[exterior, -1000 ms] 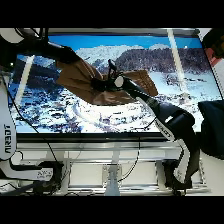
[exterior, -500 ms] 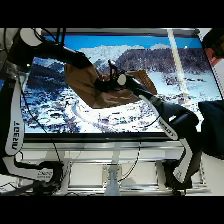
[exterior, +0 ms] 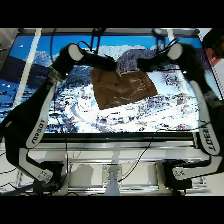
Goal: Fold the clothes and pants, and hang the long-sleeved shirts on hangers.
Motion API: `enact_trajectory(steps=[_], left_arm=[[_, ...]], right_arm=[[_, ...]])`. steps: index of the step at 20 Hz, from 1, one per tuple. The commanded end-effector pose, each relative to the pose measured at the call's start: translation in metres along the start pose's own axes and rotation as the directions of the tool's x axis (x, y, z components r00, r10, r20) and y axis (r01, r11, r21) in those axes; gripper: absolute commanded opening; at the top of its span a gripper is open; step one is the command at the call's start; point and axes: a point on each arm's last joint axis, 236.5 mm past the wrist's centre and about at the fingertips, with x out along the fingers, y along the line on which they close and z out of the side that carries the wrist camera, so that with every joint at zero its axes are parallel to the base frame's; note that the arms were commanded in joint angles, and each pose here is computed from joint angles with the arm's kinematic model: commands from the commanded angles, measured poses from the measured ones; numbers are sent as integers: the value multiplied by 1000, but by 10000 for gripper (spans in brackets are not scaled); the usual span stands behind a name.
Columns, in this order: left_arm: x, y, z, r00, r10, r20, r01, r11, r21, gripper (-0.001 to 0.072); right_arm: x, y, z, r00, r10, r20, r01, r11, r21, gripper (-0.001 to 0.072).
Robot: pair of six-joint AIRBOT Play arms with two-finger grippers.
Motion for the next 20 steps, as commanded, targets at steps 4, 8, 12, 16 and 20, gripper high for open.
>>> enact_trajectory(steps=[4, 8, 12, 16, 20], left_arm=[[68, -38, 20, 980, 25, 196, -20, 999, -28, 12], [98, -56, 12, 970, 27, 241, -1, 995, -104, 11], [101, -70, 35, 927, 38, 372, 26, 986, -166, 15], [104, -84, 34, 926, 22, 376, 40, 987, -155, 702], [88, -77, 42, 931, 17, 365, 43, 987, -155, 710]], right_arm=[[-106, -28, 37, 976, -68, 207, 69, 998, 2, 31], [-105, -28, 37, 976, -68, 205, 69, 998, 2, 31], [-105, -29, 37, 976, -70, 205, 71, 997, 2, 30], [-105, -35, 37, 974, -98, 205, 101, 995, -6, 31], [-109, -66, 39, 951, -225, 210, 239, 970, -43, 31]])
